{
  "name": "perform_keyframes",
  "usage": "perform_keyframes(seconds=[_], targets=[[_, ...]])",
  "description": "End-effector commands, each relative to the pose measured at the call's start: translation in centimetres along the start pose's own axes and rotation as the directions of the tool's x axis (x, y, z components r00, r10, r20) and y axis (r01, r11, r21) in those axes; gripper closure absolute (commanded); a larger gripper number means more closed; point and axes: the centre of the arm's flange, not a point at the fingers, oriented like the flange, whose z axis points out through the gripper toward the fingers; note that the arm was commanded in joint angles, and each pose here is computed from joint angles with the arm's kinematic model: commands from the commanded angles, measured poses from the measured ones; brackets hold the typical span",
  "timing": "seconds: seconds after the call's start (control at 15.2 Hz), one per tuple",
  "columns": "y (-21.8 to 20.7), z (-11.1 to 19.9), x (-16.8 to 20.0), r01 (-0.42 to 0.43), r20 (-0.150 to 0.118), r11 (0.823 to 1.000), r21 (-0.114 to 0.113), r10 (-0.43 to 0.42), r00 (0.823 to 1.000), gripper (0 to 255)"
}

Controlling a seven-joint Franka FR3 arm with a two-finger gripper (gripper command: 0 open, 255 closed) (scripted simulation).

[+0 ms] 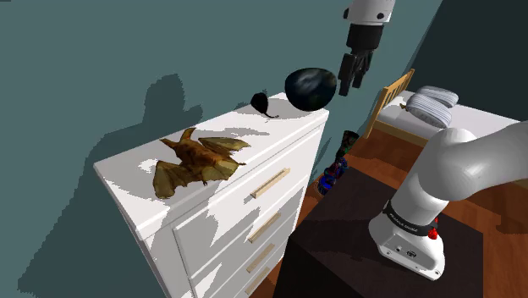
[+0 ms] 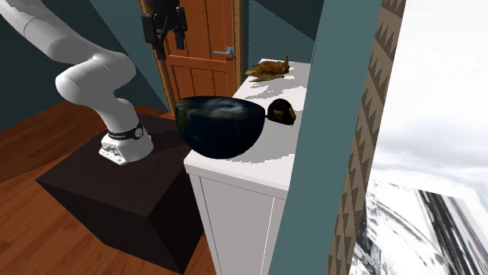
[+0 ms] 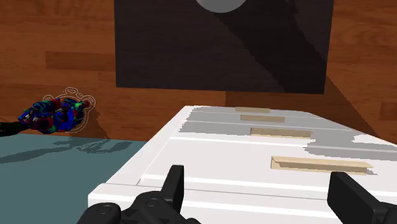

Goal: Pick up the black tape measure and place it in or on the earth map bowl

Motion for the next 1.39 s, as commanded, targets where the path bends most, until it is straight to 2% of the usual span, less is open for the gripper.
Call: perform_keyframes(seconds=[0.0, 1.32], targets=[[0.0, 0.0, 0.0, 0.000, 0.000, 1.000, 0.000, 0.000, 1.000, 0], [-1.9, 5.4, 25.8, -0.041, 0.000, 0.999, -0.014, 0.041, 0.999, 0]])
